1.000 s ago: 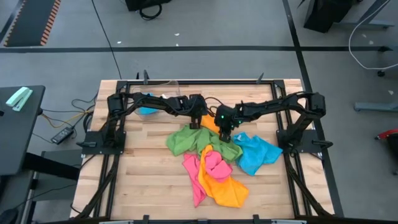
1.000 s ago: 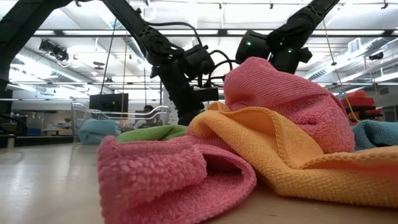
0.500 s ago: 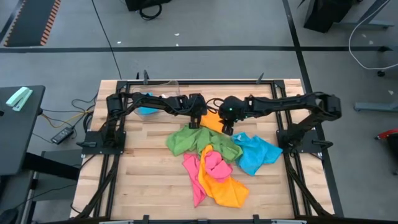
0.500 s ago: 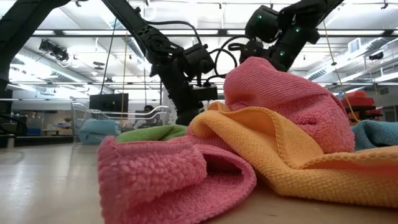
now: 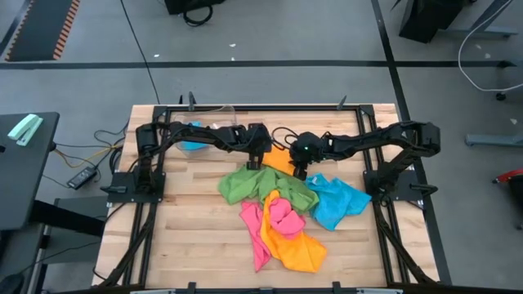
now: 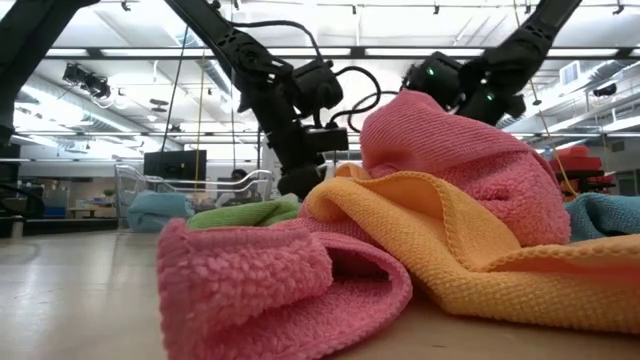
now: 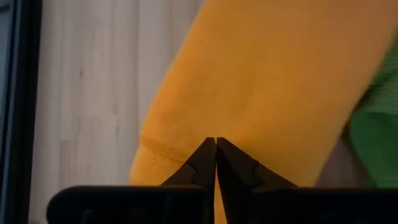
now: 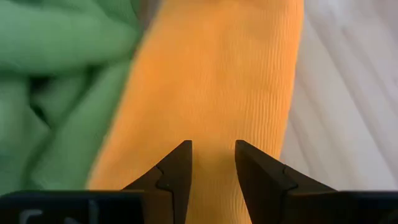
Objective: Fold microfiber towels
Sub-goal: Fold the top orange microfiber towel
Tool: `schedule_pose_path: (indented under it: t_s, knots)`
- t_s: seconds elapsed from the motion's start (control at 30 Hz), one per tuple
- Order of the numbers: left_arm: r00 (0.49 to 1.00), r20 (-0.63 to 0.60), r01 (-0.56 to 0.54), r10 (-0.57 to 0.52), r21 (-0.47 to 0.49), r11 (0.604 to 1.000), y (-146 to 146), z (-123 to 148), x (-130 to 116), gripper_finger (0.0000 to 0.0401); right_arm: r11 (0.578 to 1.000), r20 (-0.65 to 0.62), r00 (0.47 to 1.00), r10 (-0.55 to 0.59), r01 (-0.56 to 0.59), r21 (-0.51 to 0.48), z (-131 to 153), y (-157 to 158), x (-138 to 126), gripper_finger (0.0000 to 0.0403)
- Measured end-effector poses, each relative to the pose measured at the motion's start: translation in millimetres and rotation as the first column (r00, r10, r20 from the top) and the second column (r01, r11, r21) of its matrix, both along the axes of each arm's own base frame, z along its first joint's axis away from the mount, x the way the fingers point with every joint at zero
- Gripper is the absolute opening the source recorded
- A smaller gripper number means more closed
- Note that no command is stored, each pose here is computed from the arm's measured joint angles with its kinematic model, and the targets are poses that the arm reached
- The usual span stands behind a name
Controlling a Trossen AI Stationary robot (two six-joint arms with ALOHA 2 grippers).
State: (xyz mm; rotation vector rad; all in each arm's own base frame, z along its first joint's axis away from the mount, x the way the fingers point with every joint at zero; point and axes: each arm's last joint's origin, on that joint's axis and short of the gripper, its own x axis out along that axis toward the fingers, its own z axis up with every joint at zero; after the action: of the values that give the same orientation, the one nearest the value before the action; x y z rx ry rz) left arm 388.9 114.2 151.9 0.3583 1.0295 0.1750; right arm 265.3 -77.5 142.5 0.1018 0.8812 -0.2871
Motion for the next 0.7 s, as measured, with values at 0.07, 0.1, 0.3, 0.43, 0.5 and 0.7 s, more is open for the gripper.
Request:
schedule_pose_path:
  t_s: [0.07,0.1,0.3,0.43,0.5,0.7]
  knots:
    - [0.999,-0.006,0.032,-0.032,0.011,0.999,-6.2,0.0,1.8,0.0017,1.000,-0.025,1.000,-0.016,0.016,0.005,-5.9,-1.5,-5.7,0.0131]
    - [0.999,-0.008,0.049,-0.049,0.016,0.999,-9.7,0.1,2.8,0.0016,1.000,-0.028,0.999,-0.025,0.026,0.009,-6.8,-2.8,-7.0,0.0131]
    - [0.996,-0.012,0.093,-0.093,0.026,0.995,-18.3,-1.0,5.8,0.0025,1.000,-0.020,0.999,-0.028,0.028,-0.002,-5.0,-5.6,-7.7,0.0131]
    - [0.997,-0.034,0.074,-0.073,0.021,0.997,-11.8,-4.2,2.9,0.0029,0.999,0.035,0.999,-0.022,0.023,-0.022,12.6,-4.6,-10.2,0.0131]
    - [0.997,-0.033,0.066,-0.065,0.022,0.998,-8.8,-4.1,2.2,0.0027,0.999,0.070,0.997,-0.019,0.021,-0.035,23.6,-3.7,-12.6,0.0131]
    - [0.998,-0.041,0.046,-0.045,0.017,0.999,-0.5,-4.8,-0.8,0.0016,1.000,0.057,0.998,-0.012,0.012,-0.006,24.3,1.3,-20.5,0.0131]
